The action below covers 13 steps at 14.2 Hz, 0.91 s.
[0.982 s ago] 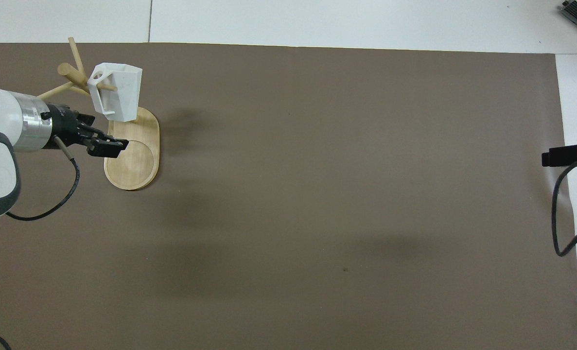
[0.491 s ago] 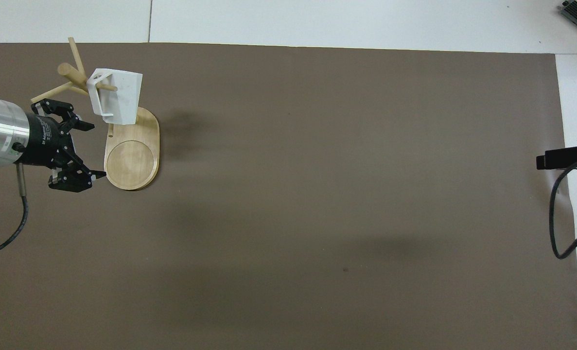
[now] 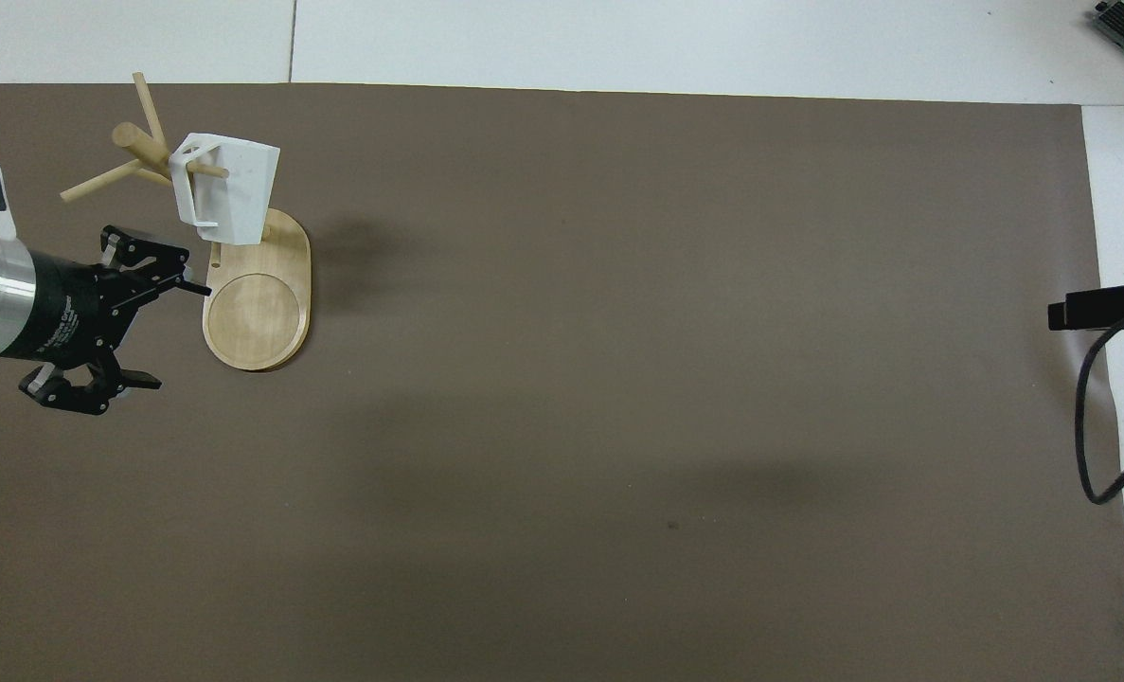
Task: Hang cup on rack
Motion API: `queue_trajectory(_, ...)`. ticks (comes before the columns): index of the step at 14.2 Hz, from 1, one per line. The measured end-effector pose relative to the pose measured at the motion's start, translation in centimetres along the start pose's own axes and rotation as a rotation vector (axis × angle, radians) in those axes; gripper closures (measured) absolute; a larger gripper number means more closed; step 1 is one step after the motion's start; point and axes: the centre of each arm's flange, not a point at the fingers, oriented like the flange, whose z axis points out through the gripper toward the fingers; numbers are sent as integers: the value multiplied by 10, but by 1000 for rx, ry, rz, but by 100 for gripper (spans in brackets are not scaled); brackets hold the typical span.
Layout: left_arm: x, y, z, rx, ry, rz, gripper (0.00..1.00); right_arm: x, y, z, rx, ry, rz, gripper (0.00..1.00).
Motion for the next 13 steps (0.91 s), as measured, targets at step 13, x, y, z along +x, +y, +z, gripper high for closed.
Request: queue_trajectory(13,-7,6,-72,136,91,976,0,0,-3,0,0,0,-6,0)
